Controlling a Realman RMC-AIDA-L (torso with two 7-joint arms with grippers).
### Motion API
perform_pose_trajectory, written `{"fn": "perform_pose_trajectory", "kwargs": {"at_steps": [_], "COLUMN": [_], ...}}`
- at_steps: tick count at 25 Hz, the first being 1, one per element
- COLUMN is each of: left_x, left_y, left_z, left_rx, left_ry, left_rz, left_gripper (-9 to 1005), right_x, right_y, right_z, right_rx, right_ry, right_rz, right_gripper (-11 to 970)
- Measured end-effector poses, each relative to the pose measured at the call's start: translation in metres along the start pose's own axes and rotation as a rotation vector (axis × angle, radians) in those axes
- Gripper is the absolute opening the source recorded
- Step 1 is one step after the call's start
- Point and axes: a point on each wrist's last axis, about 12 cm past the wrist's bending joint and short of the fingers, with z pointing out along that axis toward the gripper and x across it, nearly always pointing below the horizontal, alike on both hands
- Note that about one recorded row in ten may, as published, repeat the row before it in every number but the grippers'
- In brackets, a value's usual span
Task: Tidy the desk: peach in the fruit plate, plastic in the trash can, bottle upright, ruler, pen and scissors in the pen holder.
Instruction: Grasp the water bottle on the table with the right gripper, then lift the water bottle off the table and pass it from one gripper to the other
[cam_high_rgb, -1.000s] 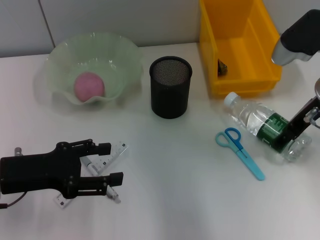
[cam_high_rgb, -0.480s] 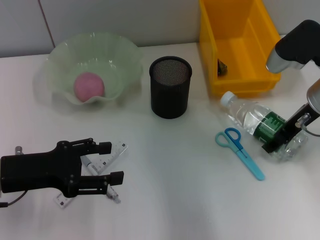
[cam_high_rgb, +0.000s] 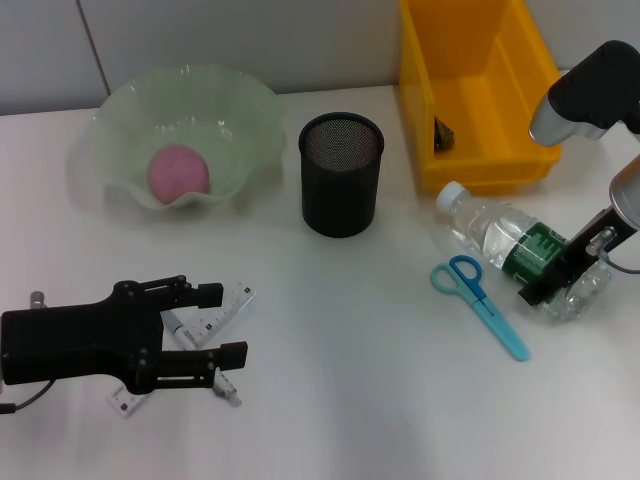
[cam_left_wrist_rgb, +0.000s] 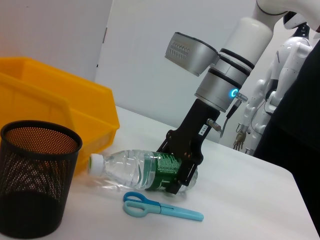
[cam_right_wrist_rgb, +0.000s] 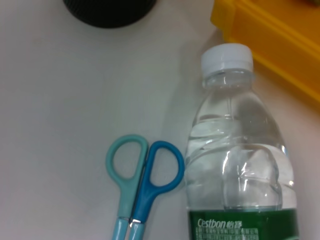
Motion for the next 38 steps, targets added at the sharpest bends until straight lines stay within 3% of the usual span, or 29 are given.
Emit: {"fn": "perform_pose_trajectory", "kwargs": {"at_steps": [16,25,38], "left_x": [0.0,0.0,-0.001], "left_y": [0.0,-0.001,-0.001], "left_z": [-0.003,-0.005,-0.006], "left_rx": [-0.007,-0.003,-0.005], "left_ry": [-0.006,-0.008,-0.015], "left_rz": [0.0,0.001,0.004], "left_gripper": [846,847,846], "right_x": [0.008,0.018,0.026], "right_y": [0.001,0.003,0.0], "right_z": [0.001,-0.017,-0.017], "right_rx": [-0.015,-0.043,-0.038], "right_ry": [0.005,-0.105,-0.129], "right_rz": [0.007,0.012,0.026], "right_gripper": [785,785,773]}}
